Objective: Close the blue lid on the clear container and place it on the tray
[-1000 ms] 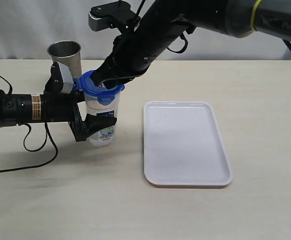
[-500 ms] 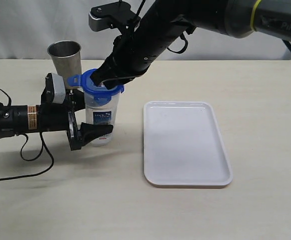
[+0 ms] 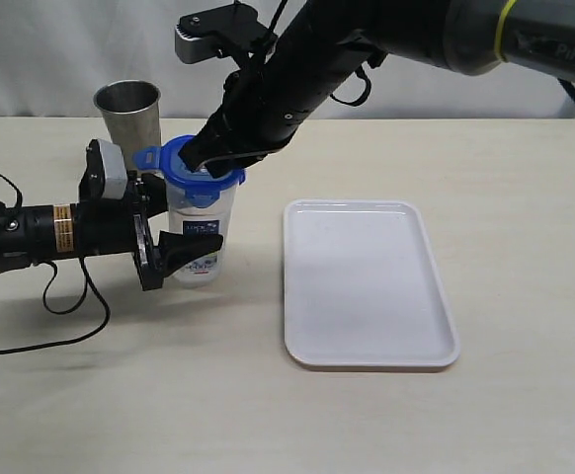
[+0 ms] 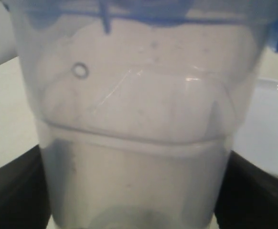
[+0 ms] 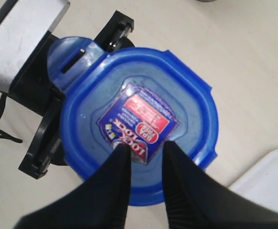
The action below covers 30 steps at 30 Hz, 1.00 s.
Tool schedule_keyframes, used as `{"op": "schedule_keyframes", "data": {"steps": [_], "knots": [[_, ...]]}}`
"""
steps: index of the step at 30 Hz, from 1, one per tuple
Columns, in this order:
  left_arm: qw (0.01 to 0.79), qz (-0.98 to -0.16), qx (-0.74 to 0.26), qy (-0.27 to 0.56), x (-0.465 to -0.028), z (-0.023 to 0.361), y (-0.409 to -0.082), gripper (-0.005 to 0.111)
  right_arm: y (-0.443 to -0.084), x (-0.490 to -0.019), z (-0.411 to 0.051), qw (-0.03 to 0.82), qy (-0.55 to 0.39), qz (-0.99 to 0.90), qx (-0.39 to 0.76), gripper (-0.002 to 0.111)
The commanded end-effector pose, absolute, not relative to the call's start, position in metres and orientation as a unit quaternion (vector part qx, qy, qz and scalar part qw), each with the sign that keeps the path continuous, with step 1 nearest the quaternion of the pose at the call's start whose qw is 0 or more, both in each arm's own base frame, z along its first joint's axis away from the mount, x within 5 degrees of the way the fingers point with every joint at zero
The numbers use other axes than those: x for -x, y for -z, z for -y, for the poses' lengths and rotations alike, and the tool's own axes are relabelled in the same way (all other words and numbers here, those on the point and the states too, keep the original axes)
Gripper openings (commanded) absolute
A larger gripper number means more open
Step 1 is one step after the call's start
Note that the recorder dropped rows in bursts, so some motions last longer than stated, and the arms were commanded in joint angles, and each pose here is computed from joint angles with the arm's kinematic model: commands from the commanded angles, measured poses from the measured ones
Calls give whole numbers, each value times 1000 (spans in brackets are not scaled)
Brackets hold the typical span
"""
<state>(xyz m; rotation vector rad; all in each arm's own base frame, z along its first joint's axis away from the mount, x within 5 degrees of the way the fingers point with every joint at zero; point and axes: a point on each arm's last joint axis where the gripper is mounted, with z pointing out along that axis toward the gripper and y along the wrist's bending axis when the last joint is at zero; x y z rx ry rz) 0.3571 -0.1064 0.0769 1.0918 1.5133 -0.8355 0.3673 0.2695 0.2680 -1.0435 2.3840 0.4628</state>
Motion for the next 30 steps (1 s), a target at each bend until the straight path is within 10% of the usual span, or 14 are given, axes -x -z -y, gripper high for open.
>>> {"op": "schedule_keyframes", "data": {"steps": [1,30], "knots": [[516,-624,-473,348,-356,107,-78,0,-287,-363,-263,270,-163,-866,387,23],[522,-605,-486,353,-354,108,-118,0,-246,-366,-255,164,-100,-909,370,23]]}}
